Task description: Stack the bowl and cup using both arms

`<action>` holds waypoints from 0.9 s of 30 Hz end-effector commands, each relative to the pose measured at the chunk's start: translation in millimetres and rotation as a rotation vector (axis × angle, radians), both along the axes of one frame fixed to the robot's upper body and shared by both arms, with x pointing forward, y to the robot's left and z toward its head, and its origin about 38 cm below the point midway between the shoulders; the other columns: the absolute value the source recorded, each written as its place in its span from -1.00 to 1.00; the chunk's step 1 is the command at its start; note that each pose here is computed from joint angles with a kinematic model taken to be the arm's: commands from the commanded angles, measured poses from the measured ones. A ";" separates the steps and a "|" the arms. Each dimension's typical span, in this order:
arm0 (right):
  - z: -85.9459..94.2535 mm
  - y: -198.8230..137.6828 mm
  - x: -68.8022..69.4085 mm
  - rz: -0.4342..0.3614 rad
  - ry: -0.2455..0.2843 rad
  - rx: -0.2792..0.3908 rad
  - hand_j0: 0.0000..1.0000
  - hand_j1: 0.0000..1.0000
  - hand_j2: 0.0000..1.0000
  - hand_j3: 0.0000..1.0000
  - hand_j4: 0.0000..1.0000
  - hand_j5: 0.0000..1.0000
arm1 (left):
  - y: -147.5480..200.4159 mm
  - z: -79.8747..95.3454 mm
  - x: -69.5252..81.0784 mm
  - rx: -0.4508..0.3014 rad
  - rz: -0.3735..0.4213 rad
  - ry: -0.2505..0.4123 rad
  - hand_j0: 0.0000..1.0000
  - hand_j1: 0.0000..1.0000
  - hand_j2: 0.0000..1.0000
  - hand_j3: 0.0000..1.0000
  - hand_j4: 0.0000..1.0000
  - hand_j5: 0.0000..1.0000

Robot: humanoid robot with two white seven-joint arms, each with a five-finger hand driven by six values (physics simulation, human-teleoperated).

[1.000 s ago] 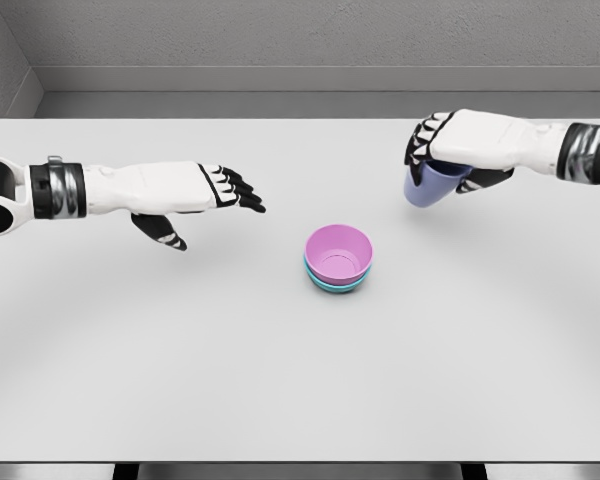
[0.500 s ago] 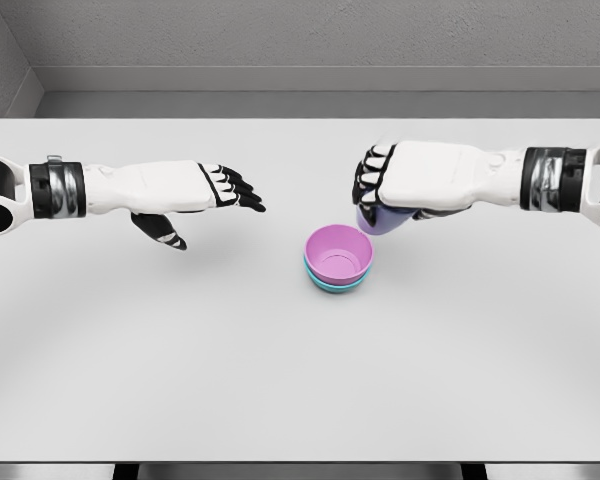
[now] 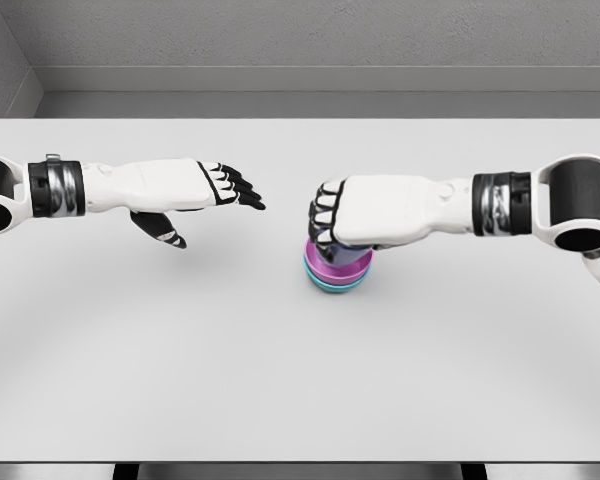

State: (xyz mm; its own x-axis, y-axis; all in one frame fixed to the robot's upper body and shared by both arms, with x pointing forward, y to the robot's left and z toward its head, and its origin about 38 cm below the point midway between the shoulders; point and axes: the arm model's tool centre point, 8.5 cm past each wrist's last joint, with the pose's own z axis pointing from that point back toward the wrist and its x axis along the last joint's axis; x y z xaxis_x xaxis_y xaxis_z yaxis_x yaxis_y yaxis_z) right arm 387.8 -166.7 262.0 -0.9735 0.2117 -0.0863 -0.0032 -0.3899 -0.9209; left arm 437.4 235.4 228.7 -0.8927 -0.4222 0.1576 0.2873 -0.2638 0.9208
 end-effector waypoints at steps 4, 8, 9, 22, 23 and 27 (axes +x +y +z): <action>-1.7 1.5 0.6 -0.001 0.010 0.005 -0.09 -0.09 -0.09 -0.09 -0.09 -0.09 | 0.2 0.8 0.3 -0.006 0.003 0.002 1.00 1.00 1.00 1.00 1.00 1.00; -3.3 4.1 3.8 -0.005 0.017 0.013 -0.08 -0.08 -0.08 -0.08 -0.08 -0.08 | 0.2 0.8 0.3 -0.006 0.003 0.002 1.00 1.00 1.00 1.00 1.00 1.00; -3.7 4.0 5.2 -0.008 0.019 0.015 -0.07 -0.07 -0.07 -0.07 -0.07 -0.07 | 0.2 0.8 0.3 -0.006 0.003 0.002 1.00 1.00 1.00 1.00 1.00 1.00; -9.0 -1.0 16.8 -0.045 0.041 0.016 -0.03 -0.03 -0.03 -0.03 -0.03 -0.03 | 0.2 0.8 0.3 -0.006 0.003 0.002 1.00 1.00 1.00 1.00 1.00 1.00; -9.4 1.5 16.4 -0.040 0.042 0.019 -0.03 -0.03 -0.03 -0.03 -0.03 -0.03 | 0.2 0.8 0.3 -0.006 0.003 0.002 1.00 1.00 1.00 1.00 1.00 1.00; -11.6 3.0 15.5 -0.035 0.047 0.015 -0.03 -0.03 -0.03 -0.03 -0.03 -0.03 | 0.2 0.8 0.3 -0.006 0.003 0.002 1.00 1.00 1.00 1.00 1.00 1.00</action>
